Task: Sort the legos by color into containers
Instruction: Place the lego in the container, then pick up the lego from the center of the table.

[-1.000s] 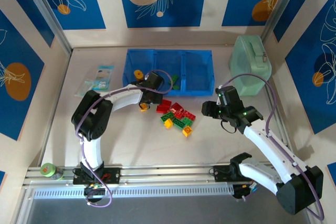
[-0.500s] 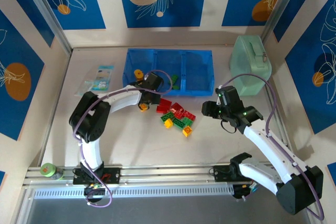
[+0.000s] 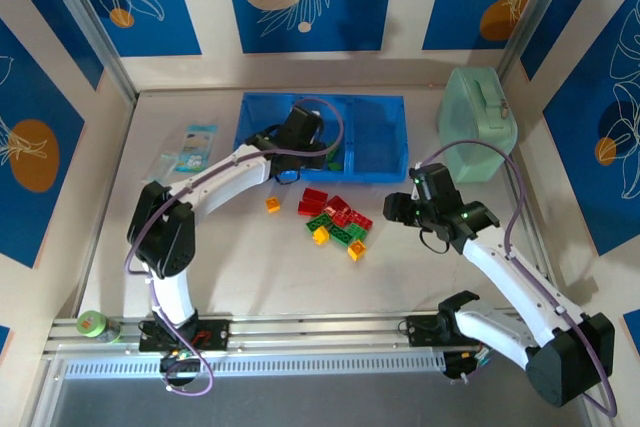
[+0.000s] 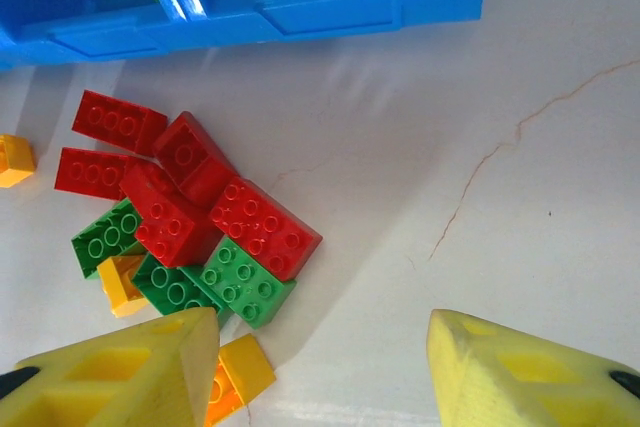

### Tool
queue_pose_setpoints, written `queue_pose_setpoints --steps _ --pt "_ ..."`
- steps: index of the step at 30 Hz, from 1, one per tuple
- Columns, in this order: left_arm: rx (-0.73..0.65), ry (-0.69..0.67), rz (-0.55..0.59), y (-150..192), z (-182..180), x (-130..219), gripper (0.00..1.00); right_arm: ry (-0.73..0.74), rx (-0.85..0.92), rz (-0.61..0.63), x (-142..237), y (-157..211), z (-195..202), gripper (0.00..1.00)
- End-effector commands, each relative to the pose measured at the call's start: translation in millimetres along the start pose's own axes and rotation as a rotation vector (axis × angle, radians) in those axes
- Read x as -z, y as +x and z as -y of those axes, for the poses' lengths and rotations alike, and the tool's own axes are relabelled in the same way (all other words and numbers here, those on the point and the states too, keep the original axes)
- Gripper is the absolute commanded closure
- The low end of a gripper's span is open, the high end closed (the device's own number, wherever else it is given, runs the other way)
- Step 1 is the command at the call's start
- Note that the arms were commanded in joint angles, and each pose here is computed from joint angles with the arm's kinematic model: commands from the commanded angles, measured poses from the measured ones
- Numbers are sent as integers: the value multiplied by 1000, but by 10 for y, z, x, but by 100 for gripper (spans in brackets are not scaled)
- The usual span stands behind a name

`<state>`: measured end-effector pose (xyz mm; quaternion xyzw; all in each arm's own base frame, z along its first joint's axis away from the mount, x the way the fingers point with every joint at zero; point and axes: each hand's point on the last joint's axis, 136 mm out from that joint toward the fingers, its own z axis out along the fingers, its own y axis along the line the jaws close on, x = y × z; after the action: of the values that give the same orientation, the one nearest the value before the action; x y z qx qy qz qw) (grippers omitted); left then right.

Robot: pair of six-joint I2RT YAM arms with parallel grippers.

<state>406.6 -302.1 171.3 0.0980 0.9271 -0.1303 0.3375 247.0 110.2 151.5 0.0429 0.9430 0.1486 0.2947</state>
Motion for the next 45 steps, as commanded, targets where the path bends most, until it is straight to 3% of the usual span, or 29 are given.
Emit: queue_pose_setpoints --steps 1,9,10,14,16,20,26,45 --pt "-45 -13 -52 17 25 -153 66 -9 -9 8 75 24 -3 42" --pt "-67 -21 -38 -235 61 -389 63 -12 -6 11 129 36 1 40" --pt "-61 -9 -38 -253 64 -412 59 -20 -3 12 130 30 -14 38" --pt "-59 10 -14 -334 98 -300 31 -33 6 -2 124 56 -41 36" --pt "-64 43 26 -367 142 -185 27 -37 8 -7 108 76 -43 35" --pt "-53 118 112 -379 192 72 26 -62 18 -31 53 137 -84 33" --pt "-27 116 126 -133 30 324 27 -83 62 -86 -46 220 -193 25" --pt "76 2 72 1125 -738 783 27 -60 317 -259 -576 328 -853 32"
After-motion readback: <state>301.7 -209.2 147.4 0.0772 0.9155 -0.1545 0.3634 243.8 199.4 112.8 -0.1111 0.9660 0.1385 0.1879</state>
